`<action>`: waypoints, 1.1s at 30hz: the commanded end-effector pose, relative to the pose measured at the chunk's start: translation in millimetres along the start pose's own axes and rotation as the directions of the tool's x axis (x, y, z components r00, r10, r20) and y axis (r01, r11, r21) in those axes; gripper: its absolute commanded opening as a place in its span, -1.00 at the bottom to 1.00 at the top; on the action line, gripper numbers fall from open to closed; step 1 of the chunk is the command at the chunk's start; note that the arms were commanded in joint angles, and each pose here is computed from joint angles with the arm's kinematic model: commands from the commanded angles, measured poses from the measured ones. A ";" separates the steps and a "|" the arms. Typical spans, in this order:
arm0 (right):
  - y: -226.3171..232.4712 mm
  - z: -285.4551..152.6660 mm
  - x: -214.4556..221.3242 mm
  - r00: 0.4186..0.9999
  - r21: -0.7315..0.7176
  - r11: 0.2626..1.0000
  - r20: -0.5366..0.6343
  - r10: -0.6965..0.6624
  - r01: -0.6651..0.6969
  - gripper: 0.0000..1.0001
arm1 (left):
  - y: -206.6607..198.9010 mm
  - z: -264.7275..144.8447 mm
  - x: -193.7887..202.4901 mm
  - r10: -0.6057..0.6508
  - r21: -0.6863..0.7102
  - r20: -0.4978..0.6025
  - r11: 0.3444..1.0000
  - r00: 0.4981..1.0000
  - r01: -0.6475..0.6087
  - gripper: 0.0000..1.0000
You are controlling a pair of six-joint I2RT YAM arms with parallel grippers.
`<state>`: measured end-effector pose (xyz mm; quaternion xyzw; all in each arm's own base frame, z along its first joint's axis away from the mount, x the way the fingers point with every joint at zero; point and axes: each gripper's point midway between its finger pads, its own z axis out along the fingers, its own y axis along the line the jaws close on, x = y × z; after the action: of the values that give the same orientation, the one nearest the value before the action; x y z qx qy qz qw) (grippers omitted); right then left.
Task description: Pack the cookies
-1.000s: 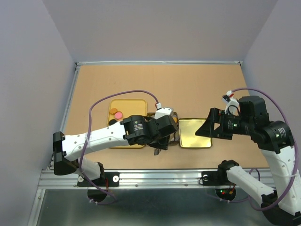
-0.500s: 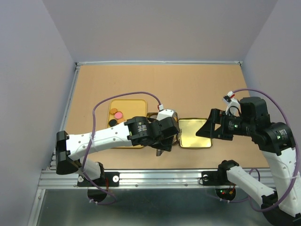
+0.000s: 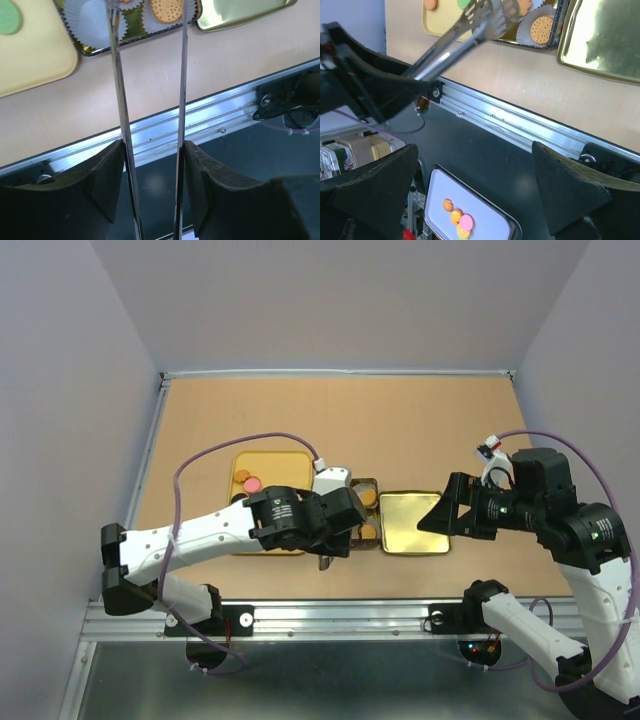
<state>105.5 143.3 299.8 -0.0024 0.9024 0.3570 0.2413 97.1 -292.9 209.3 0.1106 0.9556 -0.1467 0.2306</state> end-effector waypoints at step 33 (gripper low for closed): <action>-8.0 6.5 6.3 0.999 0.005 1.000 -0.020 -0.025 0.025 1.00 | 137.1 5.4 -4.7 -0.338 -0.237 0.061 0.909 0.939 0.343 0.10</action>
<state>102.6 143.3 291.6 -0.0067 0.9051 0.3561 0.2322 143.4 -173.9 181.3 -0.1051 0.9652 -0.0831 0.2246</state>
